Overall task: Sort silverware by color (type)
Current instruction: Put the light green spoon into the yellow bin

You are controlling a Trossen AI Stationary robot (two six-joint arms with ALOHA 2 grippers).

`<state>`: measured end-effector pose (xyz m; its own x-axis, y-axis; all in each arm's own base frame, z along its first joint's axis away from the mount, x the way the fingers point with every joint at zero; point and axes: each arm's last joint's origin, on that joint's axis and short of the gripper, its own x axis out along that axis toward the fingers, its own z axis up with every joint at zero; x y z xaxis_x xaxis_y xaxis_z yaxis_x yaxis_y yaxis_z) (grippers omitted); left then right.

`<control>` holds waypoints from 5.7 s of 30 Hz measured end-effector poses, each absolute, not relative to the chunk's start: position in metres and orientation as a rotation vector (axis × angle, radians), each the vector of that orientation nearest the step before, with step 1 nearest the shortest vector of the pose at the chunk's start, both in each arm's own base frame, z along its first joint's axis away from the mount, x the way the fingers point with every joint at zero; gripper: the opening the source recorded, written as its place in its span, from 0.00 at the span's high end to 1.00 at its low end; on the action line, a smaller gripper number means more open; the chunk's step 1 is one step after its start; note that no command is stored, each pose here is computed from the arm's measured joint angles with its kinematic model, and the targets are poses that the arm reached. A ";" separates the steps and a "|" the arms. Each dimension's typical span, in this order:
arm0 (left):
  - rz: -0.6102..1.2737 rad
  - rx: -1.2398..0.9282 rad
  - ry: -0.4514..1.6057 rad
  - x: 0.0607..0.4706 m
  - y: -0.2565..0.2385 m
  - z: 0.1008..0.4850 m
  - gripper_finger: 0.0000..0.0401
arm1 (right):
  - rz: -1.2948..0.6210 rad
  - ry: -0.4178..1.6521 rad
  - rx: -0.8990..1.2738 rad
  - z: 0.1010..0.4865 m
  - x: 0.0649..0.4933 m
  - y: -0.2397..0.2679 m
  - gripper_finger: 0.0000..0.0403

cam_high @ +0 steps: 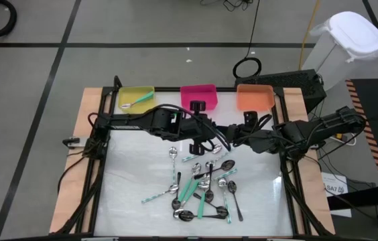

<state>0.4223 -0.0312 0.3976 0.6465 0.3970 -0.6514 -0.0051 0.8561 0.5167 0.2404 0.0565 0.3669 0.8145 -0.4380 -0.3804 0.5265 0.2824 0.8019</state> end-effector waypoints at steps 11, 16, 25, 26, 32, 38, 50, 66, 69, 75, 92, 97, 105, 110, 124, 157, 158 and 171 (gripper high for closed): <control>0.219 0.503 0.849 0.422 -0.032 0.397 0.85 | -0.649 0.096 1.092 0.367 0.240 0.056 0.86; 0.199 0.485 0.855 0.422 -0.032 0.396 0.85 | -0.652 0.095 1.093 0.367 0.241 0.055 0.80; 0.185 0.425 0.971 0.414 -0.017 0.389 0.85 | -0.617 0.117 1.070 0.374 0.229 0.051 0.66; 0.181 0.413 0.987 0.411 -0.015 0.390 0.85 | -0.610 0.127 1.063 0.376 0.226 0.051 0.65; 0.194 0.366 1.068 0.397 0.006 0.394 0.85 | -0.539 0.175 1.019 0.386 0.204 0.046 0.62; 0.301 0.280 1.130 0.383 0.047 0.397 0.85 | -0.484 0.221 0.967 0.394 0.179 0.039 0.62; 0.458 0.059 1.189 0.357 0.135 0.396 0.85 | -0.475 0.298 0.764 0.397 0.147 0.029 0.62; 0.574 -0.279 1.177 0.259 0.275 0.393 0.85 | -0.768 0.091 0.767 0.399 0.142 0.012 0.61; 0.575 -0.313 1.160 0.244 0.289 0.393 0.85 | -0.807 0.050 0.803 0.399 0.142 0.009 0.61; 0.567 -0.338 1.140 0.223 0.305 0.394 0.85 | -0.831 0.022 0.848 0.399 0.148 0.007 0.61; 0.549 -0.443 1.125 0.218 0.305 0.392 0.85 | -0.817 0.022 0.814 0.392 0.187 0.015 0.61; 0.532 -0.470 1.093 0.230 0.287 0.400 0.85 | -0.814 0.024 0.816 0.392 0.188 0.015 0.61; 0.600 -0.394 1.084 0.256 0.234 0.422 0.85 | -0.814 0.024 0.807 0.393 0.188 0.015 0.61; 0.618 -0.376 1.072 0.269 0.196 0.431 0.85 | -0.811 0.042 0.764 0.393 0.188 0.015 0.61; 0.668 -0.201 1.010 0.275 0.087 0.450 0.85 | -0.827 0.053 0.727 0.393 0.188 0.010 0.61; 0.679 -0.205 0.967 0.170 0.209 0.298 0.85 | -0.758 0.060 0.741 0.398 0.183 0.011 0.61; 0.675 -0.221 0.967 0.168 0.215 0.295 0.85 | -0.759 0.060 0.741 0.398 0.183 0.011 0.61; 0.640 -0.301 1.013 0.154 0.245 0.271 0.85 | -0.762 0.062 0.738 0.397 0.184 0.011 0.61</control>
